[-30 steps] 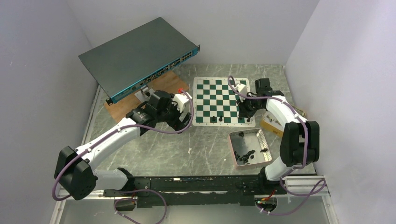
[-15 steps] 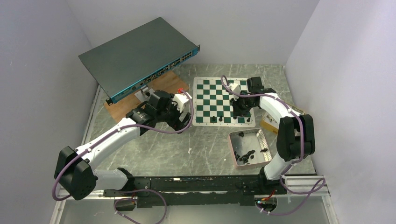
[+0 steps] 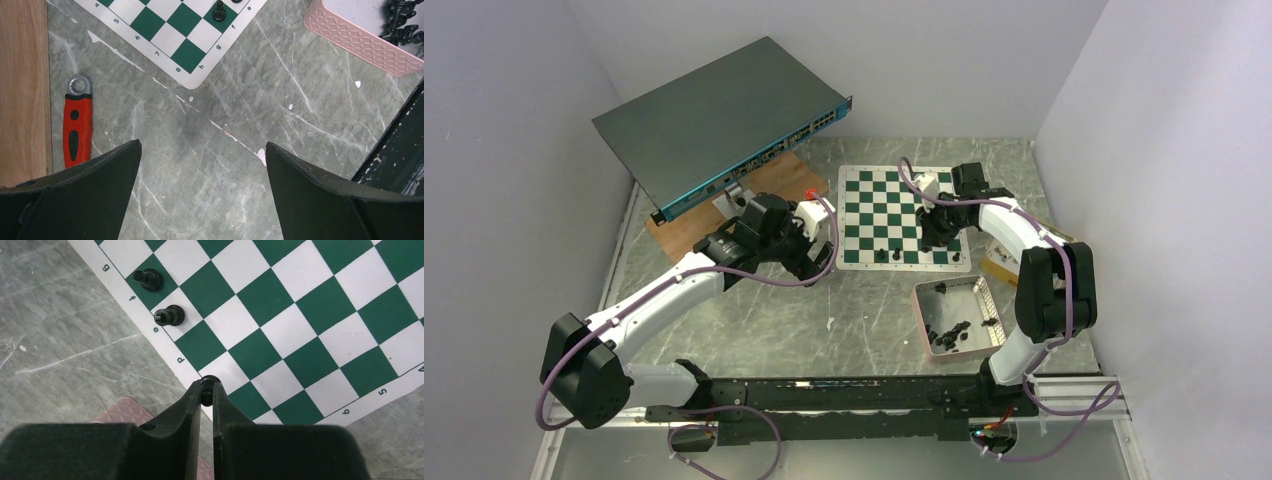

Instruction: Set up the chess pieces on the board

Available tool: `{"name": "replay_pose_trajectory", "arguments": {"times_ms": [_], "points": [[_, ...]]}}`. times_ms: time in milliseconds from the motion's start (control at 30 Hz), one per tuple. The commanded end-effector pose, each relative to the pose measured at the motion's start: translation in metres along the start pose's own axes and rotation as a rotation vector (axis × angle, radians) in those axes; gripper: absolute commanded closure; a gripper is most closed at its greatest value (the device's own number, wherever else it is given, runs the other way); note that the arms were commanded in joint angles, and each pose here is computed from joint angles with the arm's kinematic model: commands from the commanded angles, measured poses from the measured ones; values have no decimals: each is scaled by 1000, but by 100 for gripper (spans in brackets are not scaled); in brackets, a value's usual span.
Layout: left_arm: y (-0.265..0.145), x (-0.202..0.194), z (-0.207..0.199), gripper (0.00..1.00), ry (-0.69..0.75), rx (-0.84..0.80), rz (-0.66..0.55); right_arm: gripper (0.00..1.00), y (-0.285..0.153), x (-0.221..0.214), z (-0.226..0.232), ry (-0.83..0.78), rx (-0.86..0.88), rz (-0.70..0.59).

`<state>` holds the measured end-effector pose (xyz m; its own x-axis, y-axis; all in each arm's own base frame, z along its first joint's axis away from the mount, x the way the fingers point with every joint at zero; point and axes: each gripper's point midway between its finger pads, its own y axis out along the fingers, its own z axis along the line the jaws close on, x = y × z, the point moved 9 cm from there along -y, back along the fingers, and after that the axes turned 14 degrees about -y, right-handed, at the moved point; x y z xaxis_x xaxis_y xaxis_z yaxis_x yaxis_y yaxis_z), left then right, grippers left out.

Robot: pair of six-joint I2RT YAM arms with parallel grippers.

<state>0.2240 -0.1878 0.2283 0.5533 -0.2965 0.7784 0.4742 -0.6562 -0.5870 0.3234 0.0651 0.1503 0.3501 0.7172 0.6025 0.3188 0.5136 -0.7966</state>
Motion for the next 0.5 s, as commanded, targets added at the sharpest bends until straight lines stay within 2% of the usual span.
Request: {"name": "replay_pose_trajectory", "arguments": {"times_ms": [0, 467], "points": [[-4, 19, -3, 0, 28, -28, -74, 100, 3, 10, -2, -3, -8, -54], [0, 17, -3, 0, 23, -36, -58, 100, 10, 0, -5, 17, -62, -11]]}}
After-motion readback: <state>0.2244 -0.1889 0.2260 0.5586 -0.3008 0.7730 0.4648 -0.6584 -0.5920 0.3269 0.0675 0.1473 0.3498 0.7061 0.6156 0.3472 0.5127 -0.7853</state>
